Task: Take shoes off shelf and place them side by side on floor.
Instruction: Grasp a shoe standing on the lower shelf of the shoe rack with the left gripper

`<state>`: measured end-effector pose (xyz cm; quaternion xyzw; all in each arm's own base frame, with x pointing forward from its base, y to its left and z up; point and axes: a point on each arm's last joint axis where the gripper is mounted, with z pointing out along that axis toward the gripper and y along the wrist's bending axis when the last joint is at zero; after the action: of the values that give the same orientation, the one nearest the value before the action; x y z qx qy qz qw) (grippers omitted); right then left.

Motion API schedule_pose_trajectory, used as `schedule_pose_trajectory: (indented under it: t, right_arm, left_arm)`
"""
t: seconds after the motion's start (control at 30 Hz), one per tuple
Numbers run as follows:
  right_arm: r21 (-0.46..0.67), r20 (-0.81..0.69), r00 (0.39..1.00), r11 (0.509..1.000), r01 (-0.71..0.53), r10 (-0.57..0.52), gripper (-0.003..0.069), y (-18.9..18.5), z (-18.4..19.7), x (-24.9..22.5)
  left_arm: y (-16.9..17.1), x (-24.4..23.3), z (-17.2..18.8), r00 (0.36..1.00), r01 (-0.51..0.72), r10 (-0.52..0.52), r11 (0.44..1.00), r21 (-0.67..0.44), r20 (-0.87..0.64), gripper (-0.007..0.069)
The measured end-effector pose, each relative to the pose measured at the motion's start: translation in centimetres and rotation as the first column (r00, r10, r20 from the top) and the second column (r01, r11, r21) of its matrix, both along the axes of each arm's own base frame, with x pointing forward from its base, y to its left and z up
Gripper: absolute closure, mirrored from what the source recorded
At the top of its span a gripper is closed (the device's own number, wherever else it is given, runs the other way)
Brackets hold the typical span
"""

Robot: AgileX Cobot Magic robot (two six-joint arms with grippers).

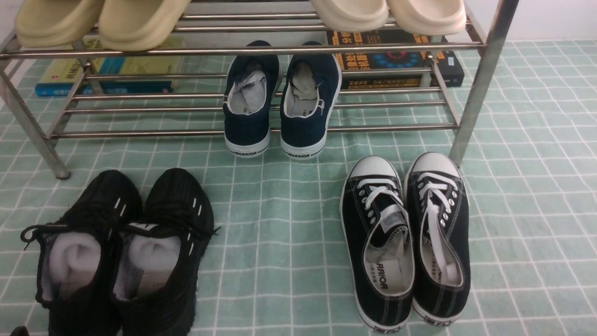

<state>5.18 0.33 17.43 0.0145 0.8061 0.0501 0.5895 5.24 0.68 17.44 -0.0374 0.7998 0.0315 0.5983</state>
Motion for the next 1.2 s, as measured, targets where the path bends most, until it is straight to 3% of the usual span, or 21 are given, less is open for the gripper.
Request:
schedule_pose_trajectory:
  t: [0.8,0.9,0.93,0.97,1.03,1.1,1.2]
  right_arm:
    - [0.000,0.000,1.000,1.000,0.000,0.000,0.0419,0.0,0.0,0.0]
    - [0.000,0.000,1.000,1.000,0.000,0.000,0.0419,0.0,0.0,0.0]
    - [0.000,0.000,1.000,1.000,0.000,0.000,0.0419,0.0,0.0,0.0]
    - [0.000,0.000,1.000,1.000,0.000,0.000,0.0419,0.0,0.0,0.0]
    - [0.000,0.000,1.000,1.000,0.000,0.000,0.0419,0.0,0.0,0.0]
    - [0.000,0.000,1.000,1.000,0.000,0.000,0.0419,0.0,0.0,0.0]
    - [0.000,0.000,1.000,1.000,0.000,0.000,0.0419,0.0,0.0,0.0]
  left_arm:
    - [0.1,0.0,0.0,1.000,-0.002,0.002,1.000,0.015,-0.001,0.0384]
    - [0.0,0.0,0.0,1.000,-0.010,0.010,0.999,-0.031,0.003,0.0384]
    - [-0.1,0.0,0.0,1.000,-0.025,0.026,0.991,-0.135,0.009,0.0384]
    - [-0.2,0.0,0.0,1.000,-0.026,0.028,0.987,-0.158,0.010,0.0384]
    - [-0.5,0.0,0.0,0.998,-0.051,0.061,0.922,-0.385,0.014,0.0384]
    - [-0.9,0.1,0.0,0.995,-0.074,0.095,0.788,-0.611,0.003,0.0384]
    - [-1.3,0.1,0.1,0.992,-0.097,0.125,0.594,-0.799,-0.027,0.0384]
